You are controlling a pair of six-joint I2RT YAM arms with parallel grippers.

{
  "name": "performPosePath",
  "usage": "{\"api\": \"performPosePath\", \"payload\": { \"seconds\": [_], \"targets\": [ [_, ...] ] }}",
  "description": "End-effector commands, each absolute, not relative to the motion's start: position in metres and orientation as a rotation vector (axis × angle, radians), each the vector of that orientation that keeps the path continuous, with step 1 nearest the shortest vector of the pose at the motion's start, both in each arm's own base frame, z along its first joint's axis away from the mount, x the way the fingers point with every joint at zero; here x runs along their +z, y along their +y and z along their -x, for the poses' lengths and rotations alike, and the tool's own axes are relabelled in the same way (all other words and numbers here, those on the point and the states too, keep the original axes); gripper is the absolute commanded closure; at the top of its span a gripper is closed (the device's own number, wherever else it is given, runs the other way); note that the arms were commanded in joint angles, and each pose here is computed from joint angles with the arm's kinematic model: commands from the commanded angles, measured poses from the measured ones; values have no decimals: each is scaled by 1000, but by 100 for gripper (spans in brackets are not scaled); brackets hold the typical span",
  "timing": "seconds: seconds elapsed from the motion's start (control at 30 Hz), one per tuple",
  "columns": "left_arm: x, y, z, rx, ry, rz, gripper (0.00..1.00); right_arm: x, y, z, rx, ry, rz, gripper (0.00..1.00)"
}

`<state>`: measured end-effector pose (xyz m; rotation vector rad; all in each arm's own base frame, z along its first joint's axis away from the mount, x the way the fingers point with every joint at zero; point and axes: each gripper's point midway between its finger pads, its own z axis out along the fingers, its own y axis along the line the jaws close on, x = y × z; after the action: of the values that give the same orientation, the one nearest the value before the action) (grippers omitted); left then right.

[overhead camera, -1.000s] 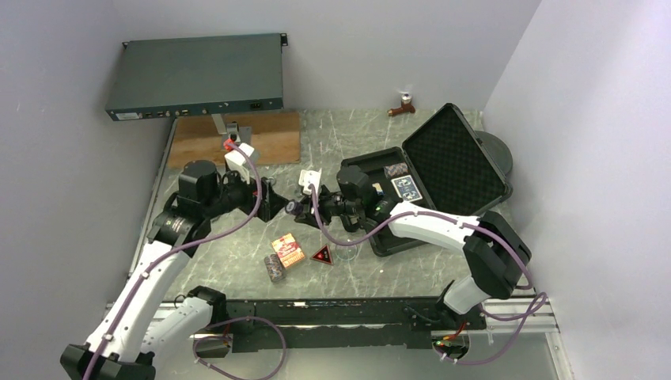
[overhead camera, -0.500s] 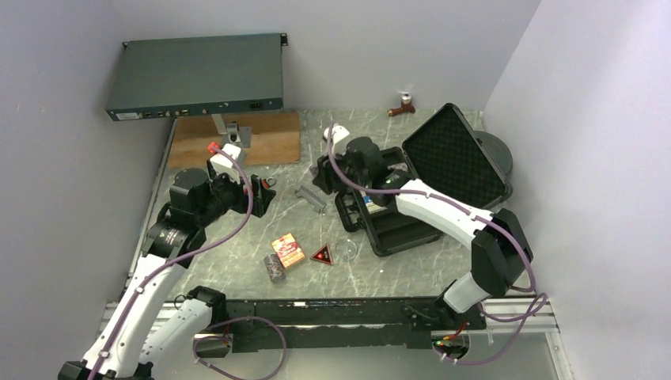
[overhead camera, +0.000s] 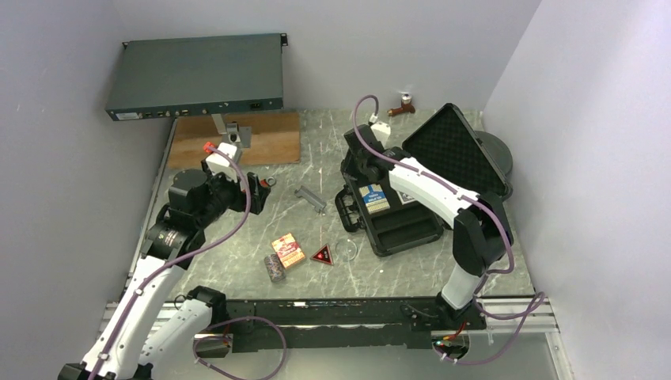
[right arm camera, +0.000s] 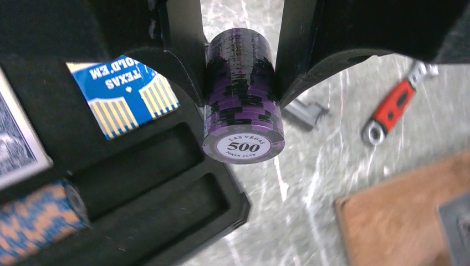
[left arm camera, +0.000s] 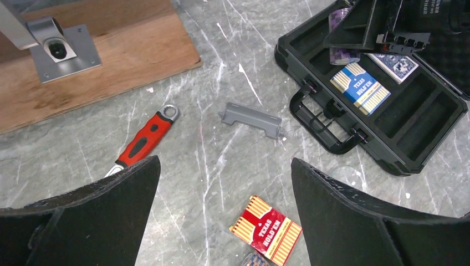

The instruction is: Pack up texas hold em set

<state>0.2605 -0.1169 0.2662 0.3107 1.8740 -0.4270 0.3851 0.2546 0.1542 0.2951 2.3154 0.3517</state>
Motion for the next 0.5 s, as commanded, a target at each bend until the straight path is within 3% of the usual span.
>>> {"api": "performPosePath", "payload": {
  "seconds": [0.0, 0.17, 0.47],
  "targets": [
    [283, -109, -261, -398, 1805, -272, 6, 188, 226, -401, 292, 2117, -779, 100],
    [288, -97, -261, -336, 1766, -228, 0, 182, 210, -405, 257, 2043, -978, 100],
    [303, -87, -253, -301, 1747, -199, 0, 145, 196, -417, 241, 2118, -1240, 100]
  ]
}}
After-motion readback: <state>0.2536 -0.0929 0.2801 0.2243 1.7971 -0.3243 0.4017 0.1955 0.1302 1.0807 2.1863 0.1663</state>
